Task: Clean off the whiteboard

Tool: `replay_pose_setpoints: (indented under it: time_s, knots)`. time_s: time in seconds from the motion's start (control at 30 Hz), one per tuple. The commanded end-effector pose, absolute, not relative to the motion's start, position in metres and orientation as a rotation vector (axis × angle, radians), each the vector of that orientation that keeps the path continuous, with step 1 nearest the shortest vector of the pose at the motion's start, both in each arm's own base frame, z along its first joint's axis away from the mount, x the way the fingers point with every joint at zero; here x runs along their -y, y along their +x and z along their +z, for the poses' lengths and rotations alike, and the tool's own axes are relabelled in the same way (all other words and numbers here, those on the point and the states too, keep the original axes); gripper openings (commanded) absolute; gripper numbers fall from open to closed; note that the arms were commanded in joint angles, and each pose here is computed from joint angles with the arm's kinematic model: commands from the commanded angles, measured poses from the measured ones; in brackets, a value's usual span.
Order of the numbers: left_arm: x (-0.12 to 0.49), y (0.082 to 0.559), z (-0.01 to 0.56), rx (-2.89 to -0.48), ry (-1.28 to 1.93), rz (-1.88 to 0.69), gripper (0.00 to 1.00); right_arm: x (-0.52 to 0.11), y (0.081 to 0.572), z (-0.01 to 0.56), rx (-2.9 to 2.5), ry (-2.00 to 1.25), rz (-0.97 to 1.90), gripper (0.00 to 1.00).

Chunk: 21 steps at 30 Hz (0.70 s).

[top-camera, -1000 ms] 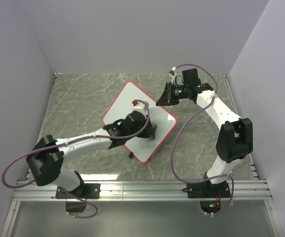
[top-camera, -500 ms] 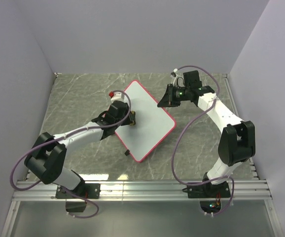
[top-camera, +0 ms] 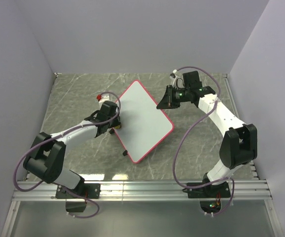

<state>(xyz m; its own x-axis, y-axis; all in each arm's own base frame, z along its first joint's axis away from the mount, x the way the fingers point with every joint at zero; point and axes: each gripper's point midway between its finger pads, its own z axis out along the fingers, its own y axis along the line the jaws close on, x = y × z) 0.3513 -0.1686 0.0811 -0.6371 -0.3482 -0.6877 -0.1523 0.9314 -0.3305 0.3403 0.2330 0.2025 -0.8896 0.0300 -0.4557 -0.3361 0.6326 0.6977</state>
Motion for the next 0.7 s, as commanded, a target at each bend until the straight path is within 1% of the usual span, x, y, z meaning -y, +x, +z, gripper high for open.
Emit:
replay_pose_setpoints:
  time_s: [0.0,0.13,0.17,0.2,0.27,0.3,0.37,0.47,0.57,0.6,0.67]
  knots:
    - [0.17,0.349,0.119,-2.256,-0.316,-0.314,0.0,-0.237,0.327,0.22,-2.4,-0.257,1.195,0.0]
    - [0.173,0.354,0.164,-2.207,-0.319,-0.35,0.0,-0.237,0.329,0.221,-2.404,-0.252,1.181,0.0]
    - [0.174,0.357,0.178,-2.184,-0.315,-0.364,0.0,-0.238,0.33,0.221,-2.403,-0.256,1.183,0.02]
    - [0.173,0.357,0.186,-2.175,-0.304,-0.359,0.0,-0.236,0.33,0.221,-2.405,-0.249,1.173,0.12]
    - [0.168,0.356,0.192,-2.189,-0.301,-0.317,0.0,-0.237,0.331,0.222,-2.397,-0.25,1.169,0.23]
    - [0.164,0.355,0.189,-2.204,-0.291,-0.287,0.0,-0.237,0.332,0.223,-2.393,-0.249,1.168,0.33]
    - [0.156,0.35,0.181,-2.24,-0.284,-0.224,0.0,-0.237,0.332,0.225,-2.381,-0.246,1.169,0.42]
    - [0.148,0.337,0.167,-2.286,-0.277,-0.184,0.0,-0.237,0.333,0.229,-2.363,-0.25,1.173,0.49]
    - [0.14,0.322,0.158,-2.31,-0.294,-0.166,0.0,-0.236,0.333,0.233,-2.351,-0.264,1.159,0.54]
    - [0.135,0.316,0.158,-2.313,-0.311,-0.154,0.0,-0.236,0.334,0.234,-2.348,-0.264,1.149,0.65]
    - [0.127,0.306,0.153,-2.33,-0.325,-0.128,0.0,-0.234,0.335,0.239,-2.332,-0.274,1.132,0.71]
